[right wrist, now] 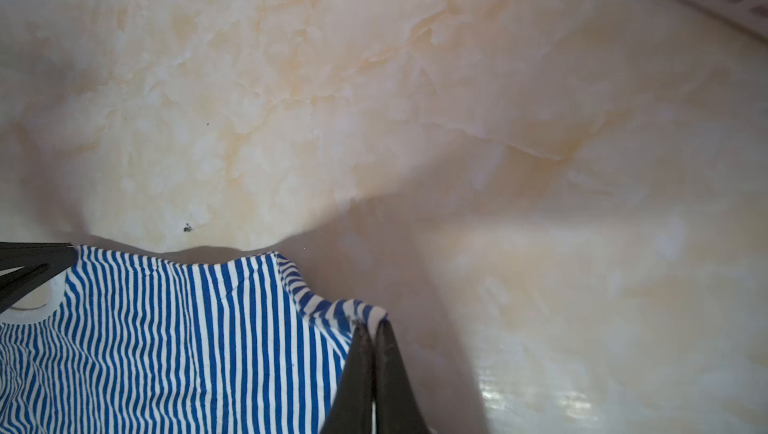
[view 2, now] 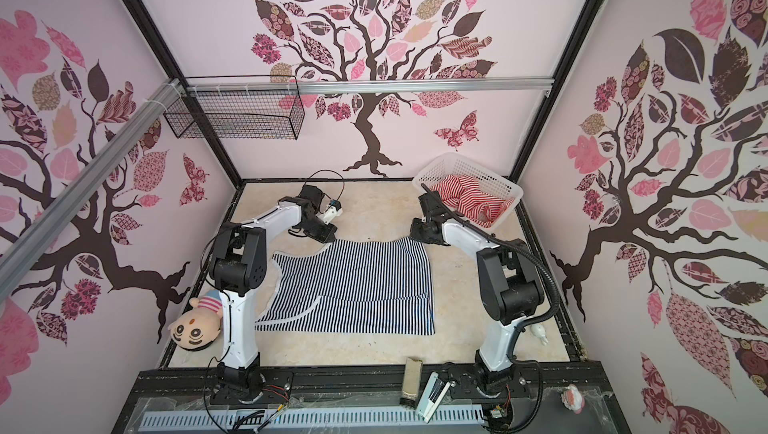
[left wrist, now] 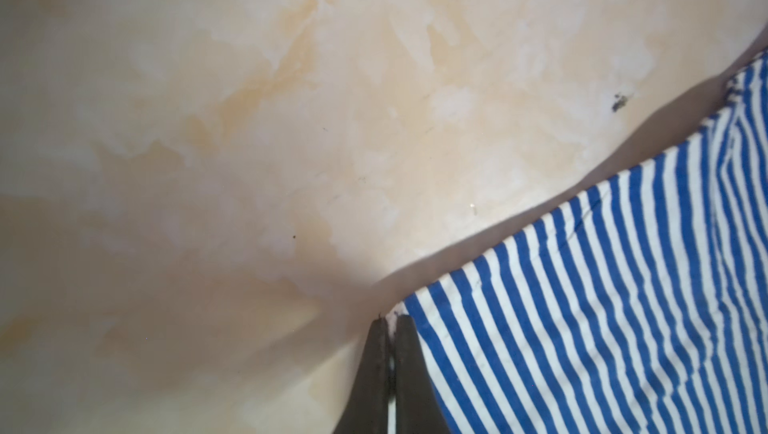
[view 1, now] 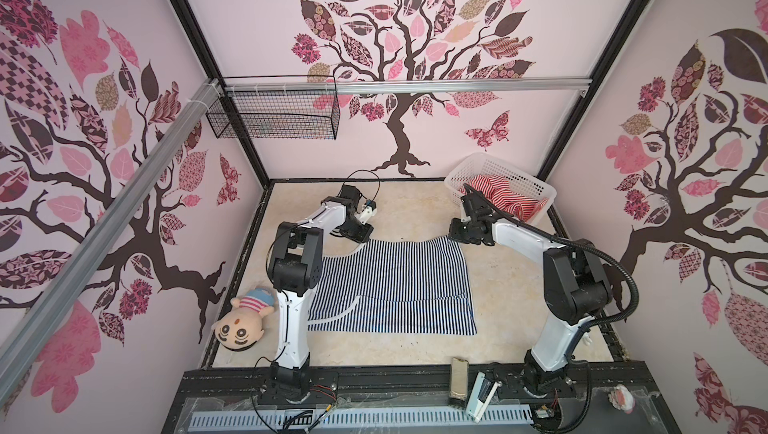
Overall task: Fold and stack the tank tops
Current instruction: 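Lift the far edge with both grippers and fold it toward the robot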
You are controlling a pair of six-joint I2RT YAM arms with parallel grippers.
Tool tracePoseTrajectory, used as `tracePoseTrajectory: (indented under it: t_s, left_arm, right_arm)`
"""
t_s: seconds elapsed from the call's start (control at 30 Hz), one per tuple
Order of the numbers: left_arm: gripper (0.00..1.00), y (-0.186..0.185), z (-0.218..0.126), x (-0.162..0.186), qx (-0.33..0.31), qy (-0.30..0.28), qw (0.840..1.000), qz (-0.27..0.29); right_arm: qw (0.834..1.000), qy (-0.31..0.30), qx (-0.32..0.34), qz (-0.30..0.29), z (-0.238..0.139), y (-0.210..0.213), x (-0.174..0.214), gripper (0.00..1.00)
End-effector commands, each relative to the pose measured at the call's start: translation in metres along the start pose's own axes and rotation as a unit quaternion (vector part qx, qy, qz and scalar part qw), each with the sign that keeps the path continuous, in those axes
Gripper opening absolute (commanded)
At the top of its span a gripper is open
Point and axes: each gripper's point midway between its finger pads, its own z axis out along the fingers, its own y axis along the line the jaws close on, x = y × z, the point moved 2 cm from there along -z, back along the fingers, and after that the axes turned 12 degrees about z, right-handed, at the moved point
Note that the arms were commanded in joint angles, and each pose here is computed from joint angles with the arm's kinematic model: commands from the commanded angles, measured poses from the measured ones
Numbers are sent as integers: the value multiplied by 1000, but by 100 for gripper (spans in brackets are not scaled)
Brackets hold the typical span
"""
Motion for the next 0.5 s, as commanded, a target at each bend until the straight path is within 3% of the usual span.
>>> tracePoseTrajectory:
  t_s: [0.0,0.47]
  left_arm:
    - [0,-6,-30,-8,-13,-37,999,2]
    - [0,-26,-63,12,-17,-57,998,14]
  right_arm:
    - [1000,-11,9,2,-14,-6,4,0]
    - [1000,-24,5,6,-37,-21,21,0]
